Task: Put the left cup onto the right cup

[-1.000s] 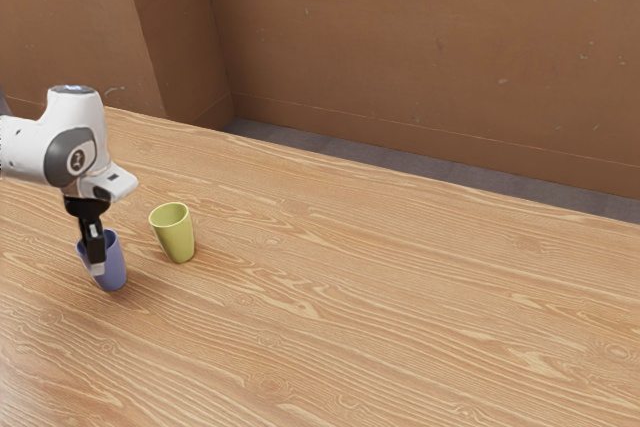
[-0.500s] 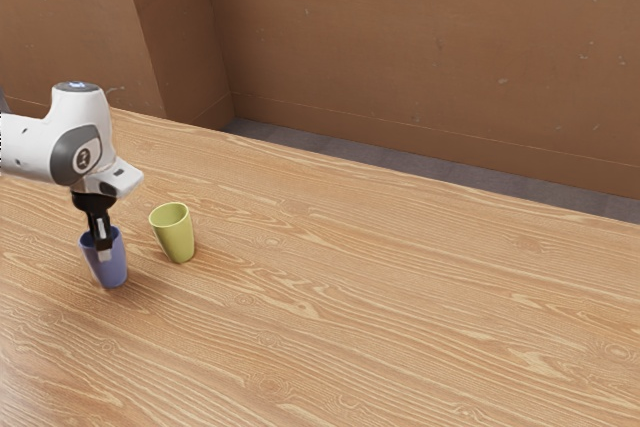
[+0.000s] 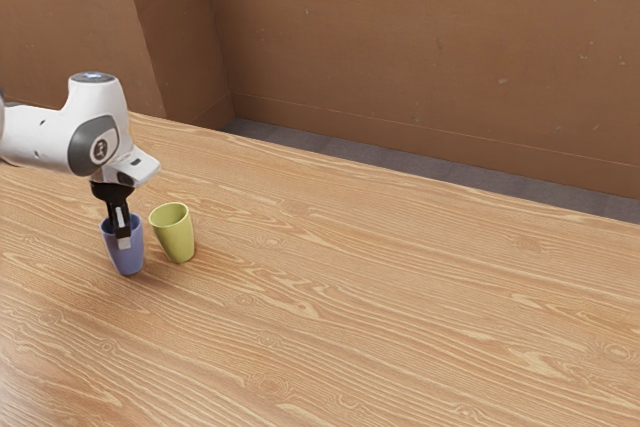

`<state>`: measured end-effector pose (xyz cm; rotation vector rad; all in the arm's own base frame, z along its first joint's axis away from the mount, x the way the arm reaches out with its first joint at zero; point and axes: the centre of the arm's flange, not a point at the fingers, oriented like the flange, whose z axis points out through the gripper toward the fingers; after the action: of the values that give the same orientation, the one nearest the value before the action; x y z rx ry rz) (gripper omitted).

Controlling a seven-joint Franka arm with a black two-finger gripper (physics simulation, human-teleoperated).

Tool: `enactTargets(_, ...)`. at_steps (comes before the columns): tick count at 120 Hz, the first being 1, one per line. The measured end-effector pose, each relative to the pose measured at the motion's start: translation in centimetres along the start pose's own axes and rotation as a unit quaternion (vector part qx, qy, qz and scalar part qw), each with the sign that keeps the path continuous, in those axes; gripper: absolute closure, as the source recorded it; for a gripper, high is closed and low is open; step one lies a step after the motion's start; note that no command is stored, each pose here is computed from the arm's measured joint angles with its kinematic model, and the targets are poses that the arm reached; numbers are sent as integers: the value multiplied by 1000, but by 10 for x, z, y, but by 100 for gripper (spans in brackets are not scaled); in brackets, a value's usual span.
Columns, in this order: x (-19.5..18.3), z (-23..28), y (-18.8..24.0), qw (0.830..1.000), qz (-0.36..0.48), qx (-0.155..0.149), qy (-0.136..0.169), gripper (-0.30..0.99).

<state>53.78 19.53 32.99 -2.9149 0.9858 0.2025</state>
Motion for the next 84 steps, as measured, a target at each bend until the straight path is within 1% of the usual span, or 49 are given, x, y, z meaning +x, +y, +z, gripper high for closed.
enactTargets(20, -4, -3, 2, 1000, -7, -8, 3, 79)
enactTargets(48, -12, -35, 9, 1000, -13, -4, 11, 79)
enactTargets(84, -17, -68, 21, 1000, -12, -3, 8, 79)
